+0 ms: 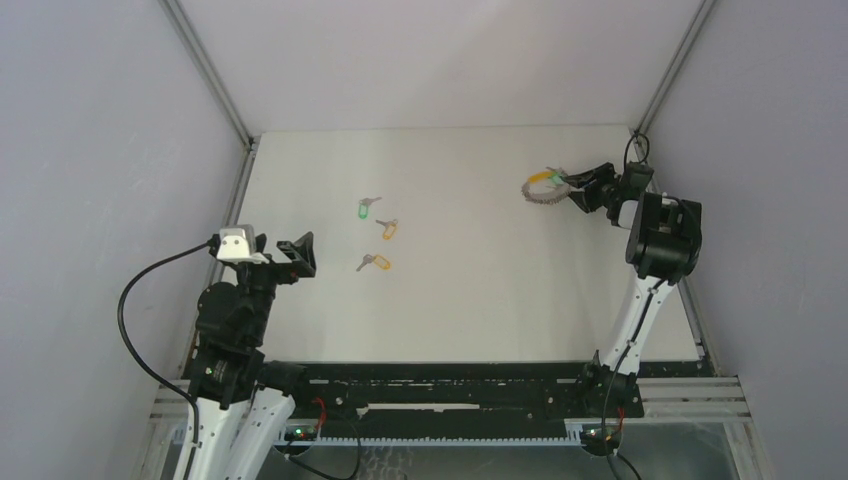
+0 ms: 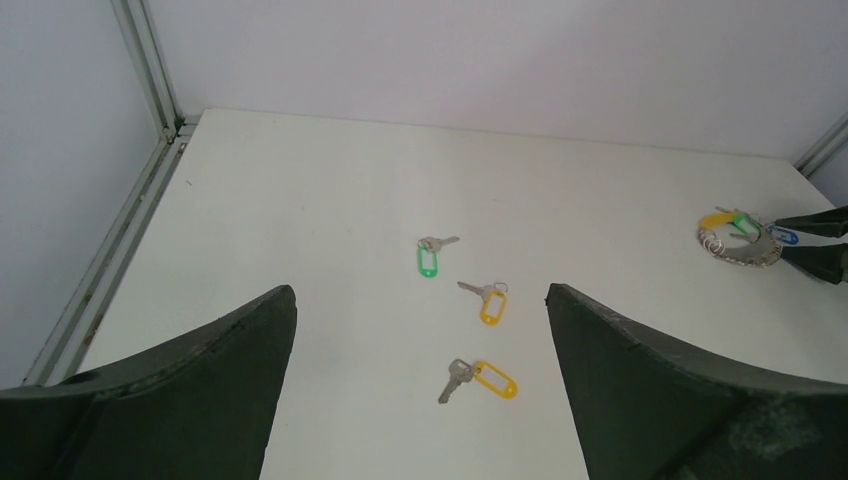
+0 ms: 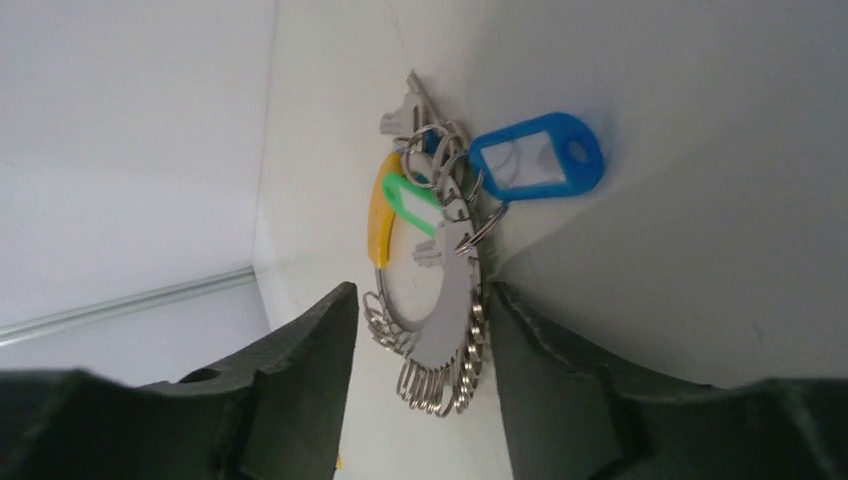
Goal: Put the keys on the keyring
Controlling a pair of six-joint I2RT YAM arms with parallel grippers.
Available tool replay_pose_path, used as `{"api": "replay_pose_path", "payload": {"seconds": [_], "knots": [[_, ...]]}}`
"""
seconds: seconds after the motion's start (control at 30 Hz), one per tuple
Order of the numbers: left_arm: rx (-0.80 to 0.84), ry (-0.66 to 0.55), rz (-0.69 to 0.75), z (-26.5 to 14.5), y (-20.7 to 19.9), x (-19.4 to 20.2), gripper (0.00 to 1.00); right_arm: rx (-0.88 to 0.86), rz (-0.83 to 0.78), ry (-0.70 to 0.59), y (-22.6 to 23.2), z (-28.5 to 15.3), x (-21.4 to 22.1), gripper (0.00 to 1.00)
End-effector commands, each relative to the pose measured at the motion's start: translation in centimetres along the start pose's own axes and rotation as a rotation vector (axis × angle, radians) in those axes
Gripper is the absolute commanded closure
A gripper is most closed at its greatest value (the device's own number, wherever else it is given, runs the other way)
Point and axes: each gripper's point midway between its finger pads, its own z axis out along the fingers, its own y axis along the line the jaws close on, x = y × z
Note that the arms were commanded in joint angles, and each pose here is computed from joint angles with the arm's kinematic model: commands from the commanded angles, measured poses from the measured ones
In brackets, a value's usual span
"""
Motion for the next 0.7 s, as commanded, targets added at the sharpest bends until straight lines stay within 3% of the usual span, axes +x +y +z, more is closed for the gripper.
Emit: {"api": "replay_pose_path", "payload": {"seconds": [0.0,0.2,0.37,0.67], "knots": [[0.018,-0.011,0.016,0.4,-0.3,-0.2,0.00,0.003,0.043,-0.003,-0.7,1.1,0.1,0.55],[0.023,-0.018,0.015,0.2,-0.3,-0.3,0.00,-0.036,-0.006,0.013,0.6,0.8,0.1,0.85],[0.051,-0.035,0.013,-0.1,-0.8,-0.6,0.00,-0.062,-0.101,0.041,2.8,-0.5,0.8,1.00],[0.131,-0.051,0.000,-0.6,-2.2,-0.8,0.00,-0.064,-0.343,0.117,7.2,-4.8,4.5,1.00]]}}
